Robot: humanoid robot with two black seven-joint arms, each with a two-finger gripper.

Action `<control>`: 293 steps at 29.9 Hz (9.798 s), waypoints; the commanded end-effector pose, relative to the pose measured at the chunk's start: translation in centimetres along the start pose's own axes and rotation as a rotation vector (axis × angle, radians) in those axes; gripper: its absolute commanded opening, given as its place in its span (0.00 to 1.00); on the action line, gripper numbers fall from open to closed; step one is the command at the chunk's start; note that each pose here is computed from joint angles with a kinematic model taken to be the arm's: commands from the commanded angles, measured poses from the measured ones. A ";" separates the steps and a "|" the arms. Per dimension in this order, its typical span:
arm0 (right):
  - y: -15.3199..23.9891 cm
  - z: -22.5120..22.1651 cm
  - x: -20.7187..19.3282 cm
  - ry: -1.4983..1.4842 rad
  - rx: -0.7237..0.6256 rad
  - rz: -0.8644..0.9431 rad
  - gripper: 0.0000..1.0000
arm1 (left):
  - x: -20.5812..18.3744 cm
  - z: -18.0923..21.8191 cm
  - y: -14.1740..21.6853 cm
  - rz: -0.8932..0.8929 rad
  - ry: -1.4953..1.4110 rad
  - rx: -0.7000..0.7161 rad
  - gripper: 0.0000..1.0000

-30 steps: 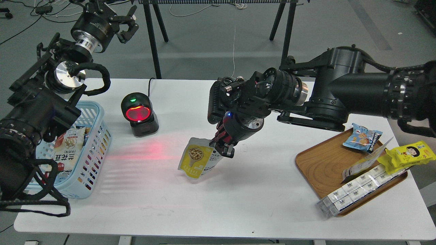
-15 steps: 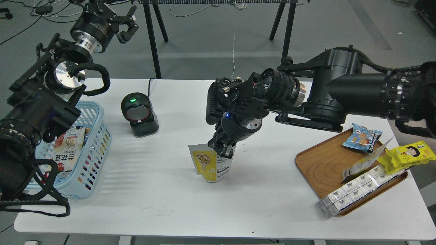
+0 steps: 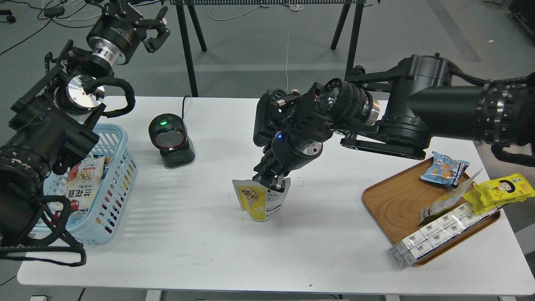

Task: Scan snack and place in basket
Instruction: 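Set the yellow pouch on the table, release, and withdraw the right gripper, then reach the left gripper over to the yellow pouch and grasp it, then lift the yellow pouch with the left gripper toward the scanner, then hold the yellow pouch in front of the scanner's red beam with the left gripper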

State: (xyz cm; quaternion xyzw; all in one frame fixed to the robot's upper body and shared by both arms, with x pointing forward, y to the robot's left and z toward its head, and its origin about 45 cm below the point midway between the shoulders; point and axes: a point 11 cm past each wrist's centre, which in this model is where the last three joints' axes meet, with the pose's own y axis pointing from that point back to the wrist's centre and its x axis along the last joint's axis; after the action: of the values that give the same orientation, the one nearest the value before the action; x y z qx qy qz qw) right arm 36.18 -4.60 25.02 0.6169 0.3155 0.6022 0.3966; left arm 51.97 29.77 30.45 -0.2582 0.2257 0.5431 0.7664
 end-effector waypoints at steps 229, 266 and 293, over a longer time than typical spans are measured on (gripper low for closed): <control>17.4 17.0 -29.2 -2.126 0.246 2.276 0.99 | -2.2 -6.2 16.2 -1.279 -2.397 0.678 0.00; 17.1 17.1 -28.9 -2.129 0.257 2.276 0.99 | -2.8 -5.5 15.3 -1.263 -2.415 0.647 0.00; 17.0 17.0 -29.0 -2.131 0.254 2.276 0.99 | -0.5 -4.8 15.3 -1.204 -2.415 0.729 0.00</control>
State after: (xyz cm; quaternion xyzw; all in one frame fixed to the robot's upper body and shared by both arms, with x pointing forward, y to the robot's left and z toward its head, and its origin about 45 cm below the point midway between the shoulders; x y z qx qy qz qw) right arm 49.40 -40.00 26.35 0.6759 -0.6682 -0.1521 -0.2712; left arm 36.95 30.49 24.70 0.5187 -0.5830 -0.0704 0.6214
